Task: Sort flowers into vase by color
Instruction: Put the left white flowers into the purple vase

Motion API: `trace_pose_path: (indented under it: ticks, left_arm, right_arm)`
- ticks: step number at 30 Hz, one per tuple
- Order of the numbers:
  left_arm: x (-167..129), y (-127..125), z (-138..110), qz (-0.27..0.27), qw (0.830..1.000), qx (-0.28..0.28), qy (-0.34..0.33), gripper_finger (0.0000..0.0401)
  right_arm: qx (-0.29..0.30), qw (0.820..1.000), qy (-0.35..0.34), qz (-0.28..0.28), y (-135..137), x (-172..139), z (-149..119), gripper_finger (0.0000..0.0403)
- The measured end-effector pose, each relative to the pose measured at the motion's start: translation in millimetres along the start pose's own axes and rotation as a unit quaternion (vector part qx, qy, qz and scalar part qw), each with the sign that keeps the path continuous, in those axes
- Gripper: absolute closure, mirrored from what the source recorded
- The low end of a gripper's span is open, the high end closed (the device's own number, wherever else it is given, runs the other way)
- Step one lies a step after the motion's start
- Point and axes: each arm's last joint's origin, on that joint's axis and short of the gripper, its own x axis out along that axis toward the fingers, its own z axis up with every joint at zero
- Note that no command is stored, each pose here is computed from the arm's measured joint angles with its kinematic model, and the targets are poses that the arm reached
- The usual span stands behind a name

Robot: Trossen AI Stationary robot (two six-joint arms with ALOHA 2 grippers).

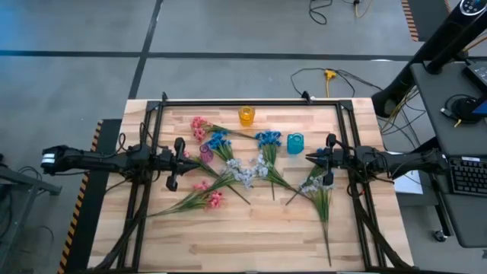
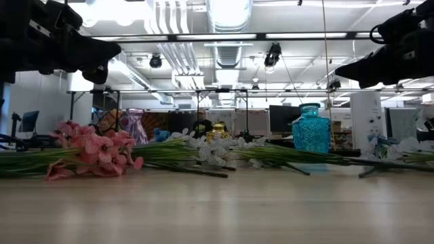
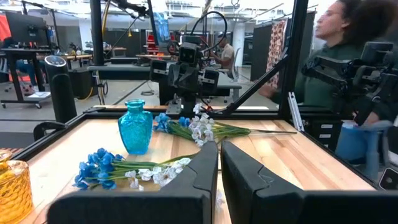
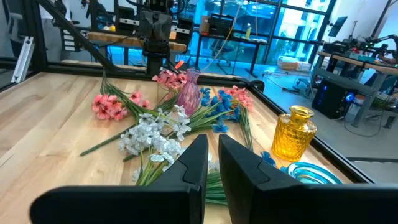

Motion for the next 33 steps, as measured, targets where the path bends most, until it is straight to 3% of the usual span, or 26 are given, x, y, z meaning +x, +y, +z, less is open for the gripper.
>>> trace_pose_path:
  ticks: [33]
  left_arm:
    - [5.1, 0.8, -9.2, 0.002, 0.999, -0.004, 0.041, 0.0397]
  right_arm:
    - [0.0, 1.0, 0.0, 0.0, 0.0, 0.0, 0.1, 0.0369]
